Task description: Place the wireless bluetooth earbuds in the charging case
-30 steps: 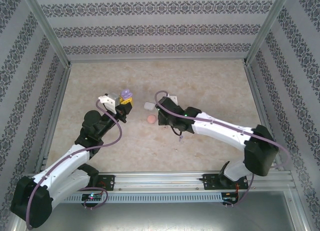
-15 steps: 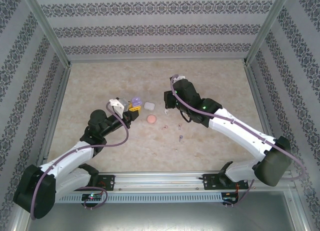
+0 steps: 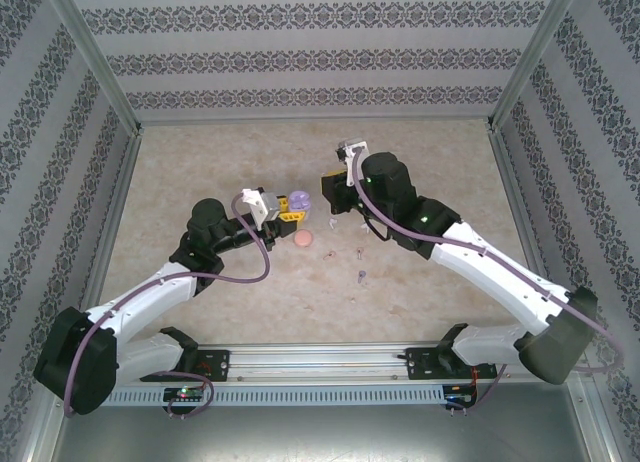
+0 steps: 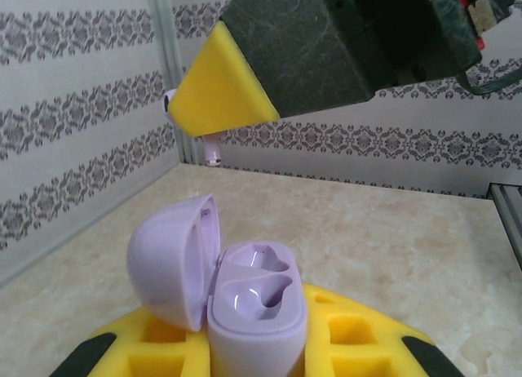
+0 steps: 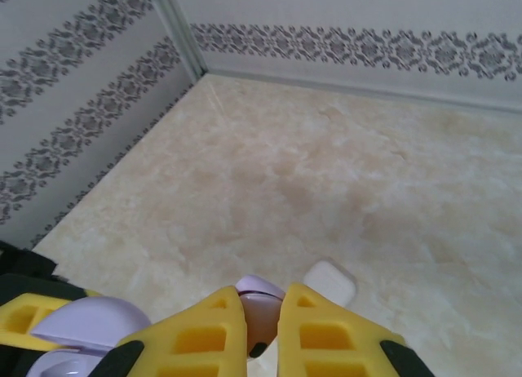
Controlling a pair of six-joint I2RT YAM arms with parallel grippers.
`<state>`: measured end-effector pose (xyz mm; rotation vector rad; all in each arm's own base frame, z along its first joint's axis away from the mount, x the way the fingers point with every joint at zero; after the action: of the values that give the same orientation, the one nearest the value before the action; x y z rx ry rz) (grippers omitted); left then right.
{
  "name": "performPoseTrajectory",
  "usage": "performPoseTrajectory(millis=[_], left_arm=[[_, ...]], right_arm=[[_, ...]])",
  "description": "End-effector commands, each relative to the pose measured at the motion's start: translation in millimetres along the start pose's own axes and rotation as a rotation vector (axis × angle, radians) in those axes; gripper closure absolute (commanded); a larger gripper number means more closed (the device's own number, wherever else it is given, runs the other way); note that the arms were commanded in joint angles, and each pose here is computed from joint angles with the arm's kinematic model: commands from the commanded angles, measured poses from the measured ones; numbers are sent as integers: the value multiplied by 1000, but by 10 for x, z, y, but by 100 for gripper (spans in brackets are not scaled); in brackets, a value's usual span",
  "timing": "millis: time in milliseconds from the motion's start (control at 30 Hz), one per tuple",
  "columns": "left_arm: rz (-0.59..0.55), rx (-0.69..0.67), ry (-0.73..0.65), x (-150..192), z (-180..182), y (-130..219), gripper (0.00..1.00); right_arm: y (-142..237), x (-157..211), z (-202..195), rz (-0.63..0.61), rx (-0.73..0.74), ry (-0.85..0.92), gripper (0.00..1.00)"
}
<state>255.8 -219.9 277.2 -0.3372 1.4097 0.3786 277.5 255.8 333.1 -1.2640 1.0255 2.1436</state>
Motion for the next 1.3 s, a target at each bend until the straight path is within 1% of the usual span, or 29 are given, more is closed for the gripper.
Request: performPoseTrajectory(millis=[0,267,533,800,1267], left_arm=[[-13,45,-89,-86,-65,-43,100],[-32,-36,-186,-153,25,-55,100],[-40,-45,-227,-208,60,-83,100],[-47,-35,-227,-236,61,-104,100],[-63,-23,-204,-275,58,-116,100]], right_arm=[[165,-159,123,-67,-73,54,88],[361,-171,370,-110,-168,131,88],[406,-59,548,-125,-214,211,88],[320,57,533,-126,-207,217,87],[87,64,547,-129,-190,199,88]])
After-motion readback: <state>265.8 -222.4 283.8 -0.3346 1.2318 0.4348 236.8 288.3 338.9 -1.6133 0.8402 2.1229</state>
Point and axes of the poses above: each hand's point on the last joint's axis, 136 mm out from that joint toward the fingers, its own y axis back along the fingers, its own z axis along the line the jaws close on, x = y × z, the point moved 4 cm from there along y, back along the fingers, and after that the axes turned 1 degree about -y, right-handed, at the moved point
